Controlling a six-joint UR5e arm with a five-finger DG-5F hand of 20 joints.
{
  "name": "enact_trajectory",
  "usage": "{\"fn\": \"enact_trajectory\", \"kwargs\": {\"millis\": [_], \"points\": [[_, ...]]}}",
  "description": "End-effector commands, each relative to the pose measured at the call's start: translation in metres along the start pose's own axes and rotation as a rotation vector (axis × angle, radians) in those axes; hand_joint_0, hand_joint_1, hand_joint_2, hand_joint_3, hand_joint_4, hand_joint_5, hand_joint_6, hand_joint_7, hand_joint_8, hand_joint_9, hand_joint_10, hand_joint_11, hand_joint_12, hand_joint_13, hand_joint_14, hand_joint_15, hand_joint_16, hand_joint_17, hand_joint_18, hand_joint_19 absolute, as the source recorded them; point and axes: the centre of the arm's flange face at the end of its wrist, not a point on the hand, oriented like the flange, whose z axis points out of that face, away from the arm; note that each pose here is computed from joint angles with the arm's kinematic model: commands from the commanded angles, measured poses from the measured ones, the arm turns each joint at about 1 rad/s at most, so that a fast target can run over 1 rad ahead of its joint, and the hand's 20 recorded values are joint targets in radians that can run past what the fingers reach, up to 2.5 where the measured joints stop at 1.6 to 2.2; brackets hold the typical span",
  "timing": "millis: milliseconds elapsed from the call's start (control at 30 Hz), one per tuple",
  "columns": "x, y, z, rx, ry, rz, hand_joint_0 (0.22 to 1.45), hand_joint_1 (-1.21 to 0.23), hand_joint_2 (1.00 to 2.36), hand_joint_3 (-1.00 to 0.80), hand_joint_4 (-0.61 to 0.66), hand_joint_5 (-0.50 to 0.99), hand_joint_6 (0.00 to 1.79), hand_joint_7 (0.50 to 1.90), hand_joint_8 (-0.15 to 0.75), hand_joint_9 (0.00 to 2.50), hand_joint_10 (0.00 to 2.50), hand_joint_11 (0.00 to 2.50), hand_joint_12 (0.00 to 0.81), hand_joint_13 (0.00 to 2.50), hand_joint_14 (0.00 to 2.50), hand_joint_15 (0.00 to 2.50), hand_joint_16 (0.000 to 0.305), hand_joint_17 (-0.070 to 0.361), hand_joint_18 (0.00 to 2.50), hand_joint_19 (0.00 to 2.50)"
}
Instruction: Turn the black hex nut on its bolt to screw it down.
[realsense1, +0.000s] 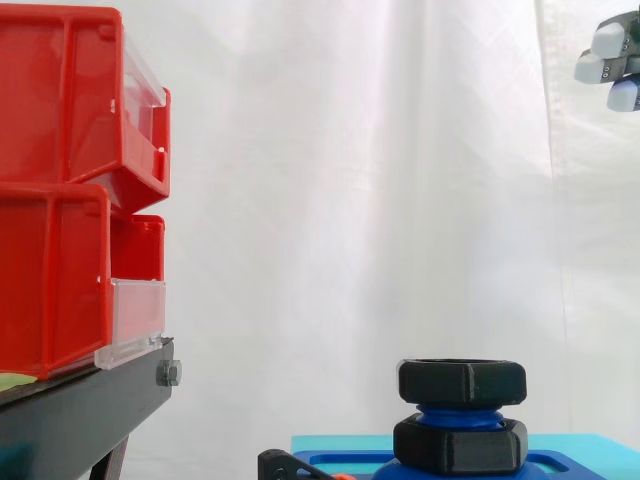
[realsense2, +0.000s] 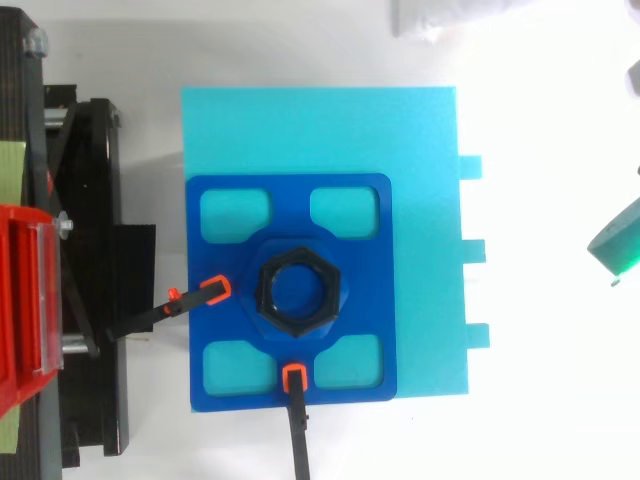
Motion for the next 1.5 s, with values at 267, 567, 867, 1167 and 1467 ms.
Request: {"fn": "enact_trajectory", "kwargs": {"millis": [267,567,867,1167,1467], "points": [[0.017,-0.01,0.027,0.032,-0.048,0.002,0.47,-0.5,1.0,-0.5,0.09,-0.23,0.5,0.66,0.158,0.08,0.0,0.0,0.338,0.0,0.0,0.0,0.063,0.143,0.0,0.0],[0.047,-0.037,0.096,0.031,-0.01,0.006,0.47,-0.5,1.0,-0.5,0.09,-0.23,0.5,0.66,0.158,0.08,0.0,0.0,0.338,0.0,0.0,0.0,0.063,0.143,0.0,0.0],[0.054,-0.04,0.131,0.02,-0.014,-0.029,0.47,-0.5,1.0,-0.5,0.09,-0.23,0.5,0.66,0.158,0.08,0.0,0.0,0.338,0.0,0.0,0.0,0.063,0.143,0.0,0.0],[0.085,-0.048,0.164,0.0,-0.027,-0.122,0.47,-0.5,1.0,-0.5,0.09,-0.23,0.5,0.66,0.158,0.08,0.0,0.0,0.338,0.0,0.0,0.0,0.063,0.143,0.0,0.0],[0.117,-0.052,0.191,-0.011,-0.035,-0.209,0.51,-0.54,1.0,-0.5,0.18,-0.13,0.5,0.77,0.228,0.65,0.01,0.24,0.322,0.64,0.01,0.16,0.049,0.11,0.48,0.39]]}}
